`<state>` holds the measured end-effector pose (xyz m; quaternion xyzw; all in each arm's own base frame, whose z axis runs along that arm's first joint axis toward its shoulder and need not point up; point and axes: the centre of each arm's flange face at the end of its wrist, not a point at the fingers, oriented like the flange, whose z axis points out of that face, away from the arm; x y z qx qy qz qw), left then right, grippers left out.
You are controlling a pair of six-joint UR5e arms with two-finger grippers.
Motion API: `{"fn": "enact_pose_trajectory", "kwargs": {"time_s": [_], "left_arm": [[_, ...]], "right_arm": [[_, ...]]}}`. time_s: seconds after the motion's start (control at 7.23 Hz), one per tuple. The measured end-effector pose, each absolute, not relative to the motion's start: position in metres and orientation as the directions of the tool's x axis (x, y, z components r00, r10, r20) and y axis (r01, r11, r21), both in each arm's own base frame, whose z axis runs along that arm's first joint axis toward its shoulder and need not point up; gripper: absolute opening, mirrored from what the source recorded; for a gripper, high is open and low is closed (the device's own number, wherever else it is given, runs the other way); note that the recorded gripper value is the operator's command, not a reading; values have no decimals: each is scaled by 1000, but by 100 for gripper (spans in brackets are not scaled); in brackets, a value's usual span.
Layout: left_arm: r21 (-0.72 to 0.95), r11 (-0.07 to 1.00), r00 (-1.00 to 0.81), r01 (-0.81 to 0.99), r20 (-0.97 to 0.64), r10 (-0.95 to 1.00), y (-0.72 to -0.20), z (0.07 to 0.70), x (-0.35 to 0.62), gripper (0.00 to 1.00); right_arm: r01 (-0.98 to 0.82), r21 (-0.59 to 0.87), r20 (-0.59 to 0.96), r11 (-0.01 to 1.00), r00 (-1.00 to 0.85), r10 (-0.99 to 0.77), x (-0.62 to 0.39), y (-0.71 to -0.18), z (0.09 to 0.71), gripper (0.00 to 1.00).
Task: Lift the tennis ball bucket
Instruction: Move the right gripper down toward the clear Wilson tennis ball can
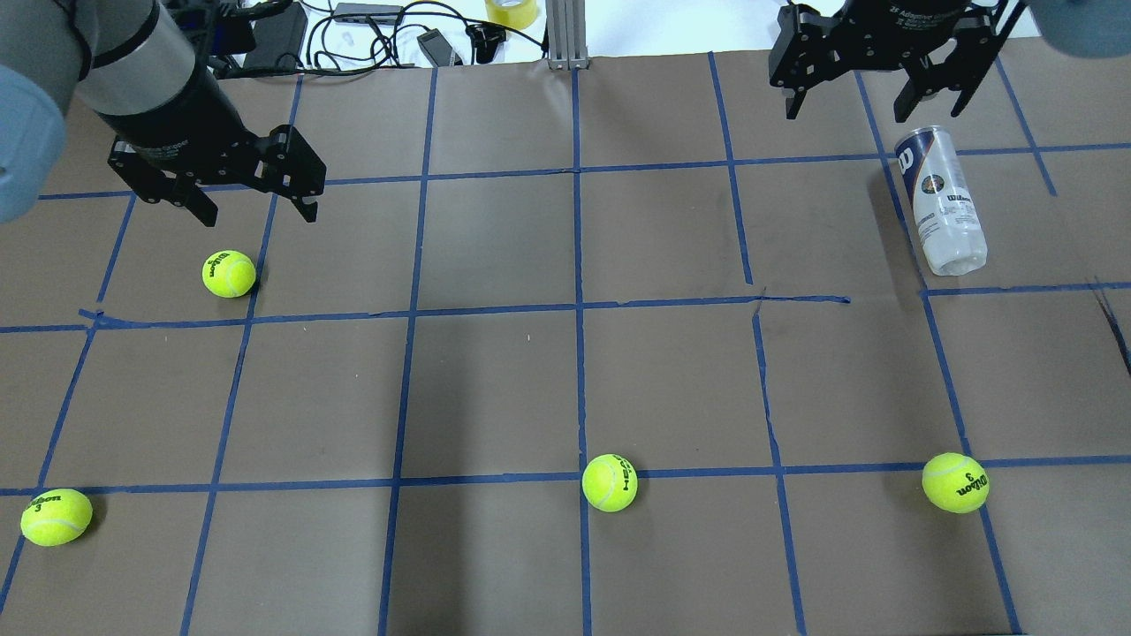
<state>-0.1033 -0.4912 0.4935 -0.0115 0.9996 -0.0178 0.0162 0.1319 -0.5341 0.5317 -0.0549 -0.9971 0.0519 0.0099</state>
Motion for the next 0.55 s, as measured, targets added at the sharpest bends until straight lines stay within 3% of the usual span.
{"fn": "enact_pose_trajectory", "kwargs": {"time_s": [0.55], "left_arm": [[-47, 999, -999, -11, -32, -13, -490, 500, -102, 100]], "right_arm": [[138, -116, 5, 984, -990, 140, 105, -572, 513, 100]]}}
